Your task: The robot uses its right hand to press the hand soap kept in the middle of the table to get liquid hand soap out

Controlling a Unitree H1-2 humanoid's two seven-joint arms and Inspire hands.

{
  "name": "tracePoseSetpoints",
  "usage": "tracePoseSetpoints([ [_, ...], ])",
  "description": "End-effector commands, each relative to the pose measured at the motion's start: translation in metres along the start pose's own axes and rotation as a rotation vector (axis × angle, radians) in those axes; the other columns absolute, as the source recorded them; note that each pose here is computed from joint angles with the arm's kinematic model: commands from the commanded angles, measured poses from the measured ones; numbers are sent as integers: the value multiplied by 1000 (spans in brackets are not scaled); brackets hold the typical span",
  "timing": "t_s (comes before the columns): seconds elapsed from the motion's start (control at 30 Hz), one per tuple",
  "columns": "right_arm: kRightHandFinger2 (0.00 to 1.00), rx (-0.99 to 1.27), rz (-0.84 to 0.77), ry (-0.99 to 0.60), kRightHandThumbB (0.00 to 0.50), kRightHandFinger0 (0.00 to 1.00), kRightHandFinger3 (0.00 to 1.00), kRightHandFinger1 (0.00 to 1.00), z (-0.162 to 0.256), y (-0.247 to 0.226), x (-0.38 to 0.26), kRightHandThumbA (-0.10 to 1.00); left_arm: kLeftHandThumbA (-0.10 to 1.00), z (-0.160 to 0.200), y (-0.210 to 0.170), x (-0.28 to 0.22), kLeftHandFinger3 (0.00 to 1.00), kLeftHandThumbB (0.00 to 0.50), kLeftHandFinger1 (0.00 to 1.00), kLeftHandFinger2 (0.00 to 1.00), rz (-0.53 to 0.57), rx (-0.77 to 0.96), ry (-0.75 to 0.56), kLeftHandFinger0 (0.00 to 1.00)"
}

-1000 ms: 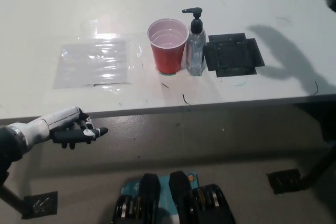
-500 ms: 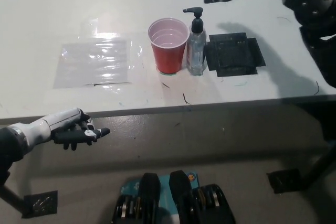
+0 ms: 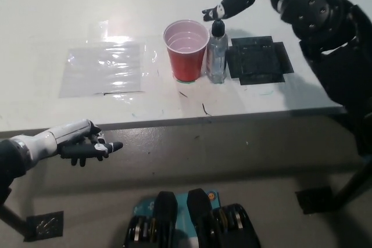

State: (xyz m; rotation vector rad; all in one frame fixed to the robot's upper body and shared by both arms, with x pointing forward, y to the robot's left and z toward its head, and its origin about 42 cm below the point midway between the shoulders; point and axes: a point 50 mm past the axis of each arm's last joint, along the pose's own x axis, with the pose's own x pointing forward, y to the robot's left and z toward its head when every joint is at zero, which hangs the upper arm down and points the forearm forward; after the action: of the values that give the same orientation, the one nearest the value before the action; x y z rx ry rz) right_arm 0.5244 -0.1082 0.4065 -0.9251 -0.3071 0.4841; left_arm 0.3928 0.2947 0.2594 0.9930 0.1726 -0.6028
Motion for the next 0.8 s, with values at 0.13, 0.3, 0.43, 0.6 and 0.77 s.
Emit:
tracePoseSetpoints([
  [0.13,1000,-43,-40,-40,382,1000,1000,1000,1,1,2,1000,788,7,24,-4,575,241,265,435,45,50,-5,275],
  [0.3,1000,-18,-35,-23,392,1000,1000,1000,-11,11,2,1000,763,8,26,-5,586,228,279,456,38,35,-6,294],
  [0.43,1000,-18,-23,-17,392,1000,1000,1000,-17,20,2,1000,769,8,26,-6,585,239,269,438,48,44,-11,285],
  [0.6,1000,3,-4,1,393,1000,1000,1000,-26,34,0,1000,769,9,31,-5,588,236,295,454,45,47,-11,334],
  [0.77,1000,-28,18,13,411,1000,1000,1000,-35,54,-3,1000,784,11,34,-5,557,261,292,448,44,39,-18,343],
])
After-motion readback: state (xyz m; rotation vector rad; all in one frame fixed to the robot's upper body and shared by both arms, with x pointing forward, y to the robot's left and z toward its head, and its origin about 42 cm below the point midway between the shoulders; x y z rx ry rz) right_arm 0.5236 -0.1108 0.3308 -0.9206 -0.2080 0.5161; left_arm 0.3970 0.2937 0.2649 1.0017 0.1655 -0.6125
